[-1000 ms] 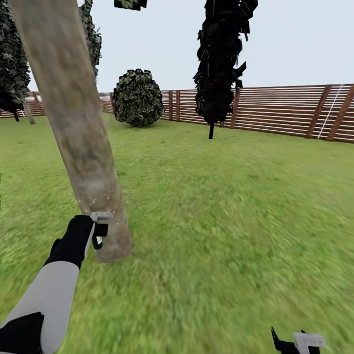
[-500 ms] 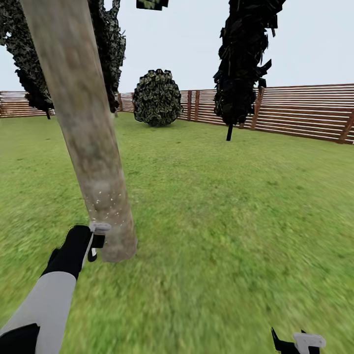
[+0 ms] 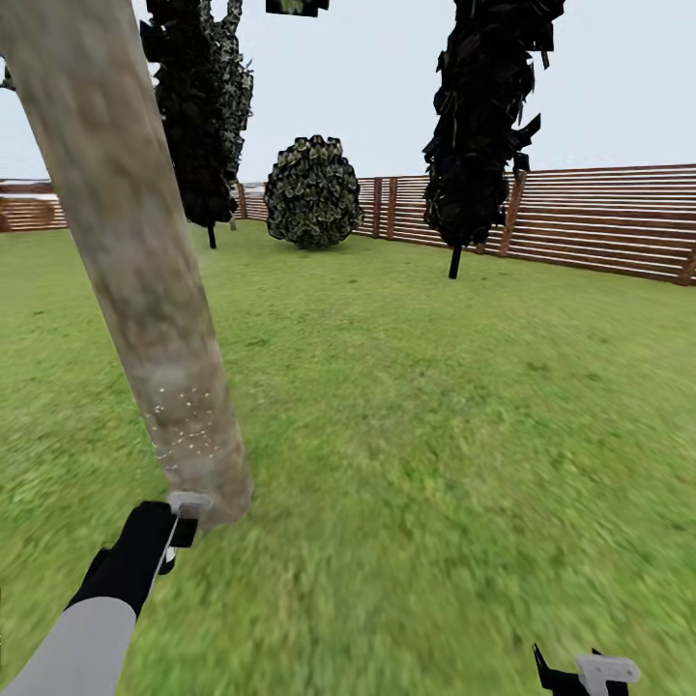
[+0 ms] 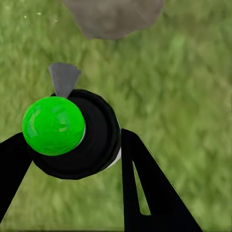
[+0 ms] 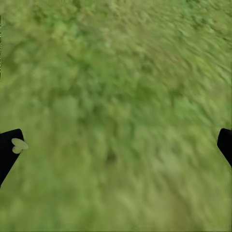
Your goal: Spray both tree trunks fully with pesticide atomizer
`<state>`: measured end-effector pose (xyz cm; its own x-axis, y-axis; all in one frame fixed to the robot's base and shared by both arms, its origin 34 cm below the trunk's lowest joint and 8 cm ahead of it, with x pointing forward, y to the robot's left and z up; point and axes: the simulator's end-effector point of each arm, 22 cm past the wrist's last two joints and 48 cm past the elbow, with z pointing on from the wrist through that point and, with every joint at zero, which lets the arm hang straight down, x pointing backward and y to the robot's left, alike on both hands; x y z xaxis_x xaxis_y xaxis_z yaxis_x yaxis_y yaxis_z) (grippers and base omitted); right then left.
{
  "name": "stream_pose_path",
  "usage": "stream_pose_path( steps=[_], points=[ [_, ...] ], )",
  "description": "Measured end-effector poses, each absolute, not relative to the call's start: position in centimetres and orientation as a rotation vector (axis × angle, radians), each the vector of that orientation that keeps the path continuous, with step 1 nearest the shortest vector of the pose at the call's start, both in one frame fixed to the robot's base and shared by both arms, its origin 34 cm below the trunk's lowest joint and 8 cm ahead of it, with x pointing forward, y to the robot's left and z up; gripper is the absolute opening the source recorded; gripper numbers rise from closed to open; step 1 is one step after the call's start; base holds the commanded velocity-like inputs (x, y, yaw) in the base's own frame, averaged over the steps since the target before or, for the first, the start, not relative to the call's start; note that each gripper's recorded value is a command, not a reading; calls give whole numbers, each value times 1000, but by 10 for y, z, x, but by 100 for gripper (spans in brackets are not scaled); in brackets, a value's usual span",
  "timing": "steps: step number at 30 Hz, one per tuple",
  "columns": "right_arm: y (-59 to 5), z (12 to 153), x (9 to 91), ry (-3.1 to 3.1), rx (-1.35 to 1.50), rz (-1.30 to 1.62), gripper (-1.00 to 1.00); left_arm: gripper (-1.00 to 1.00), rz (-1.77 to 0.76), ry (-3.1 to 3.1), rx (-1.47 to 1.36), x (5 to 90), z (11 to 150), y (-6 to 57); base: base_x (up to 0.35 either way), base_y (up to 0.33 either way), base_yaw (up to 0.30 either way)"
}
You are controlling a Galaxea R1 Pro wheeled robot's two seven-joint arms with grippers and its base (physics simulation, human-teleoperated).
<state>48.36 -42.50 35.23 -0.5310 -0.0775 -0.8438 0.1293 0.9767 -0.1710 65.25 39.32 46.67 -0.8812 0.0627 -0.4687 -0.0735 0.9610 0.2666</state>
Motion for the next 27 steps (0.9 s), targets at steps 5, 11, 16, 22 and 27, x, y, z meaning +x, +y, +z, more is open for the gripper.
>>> stream_pose_path(
  steps=[5,11,16,22,27],
  points=[
    [-424,352,484,2115,36,-258,100,-100,460,2671,-1,622,425,401,218,-214,223],
    [-423,352,484,2116,35,-256,100,-100,410,2623,-92,617,406,405,240,-187,16],
    [-423,352,484,2114,35,-257,100,-100,474,2625,-114,612,404,412,230,-166,0],
    [-424,353,484,2113,36,-258,100,-100,520,2622,-128,609,405,420,25,-14,0],
    [-424,353,484,2114,36,-258,100,-100,511,2625,-130,609,404,417,0,0,218]
  ],
)
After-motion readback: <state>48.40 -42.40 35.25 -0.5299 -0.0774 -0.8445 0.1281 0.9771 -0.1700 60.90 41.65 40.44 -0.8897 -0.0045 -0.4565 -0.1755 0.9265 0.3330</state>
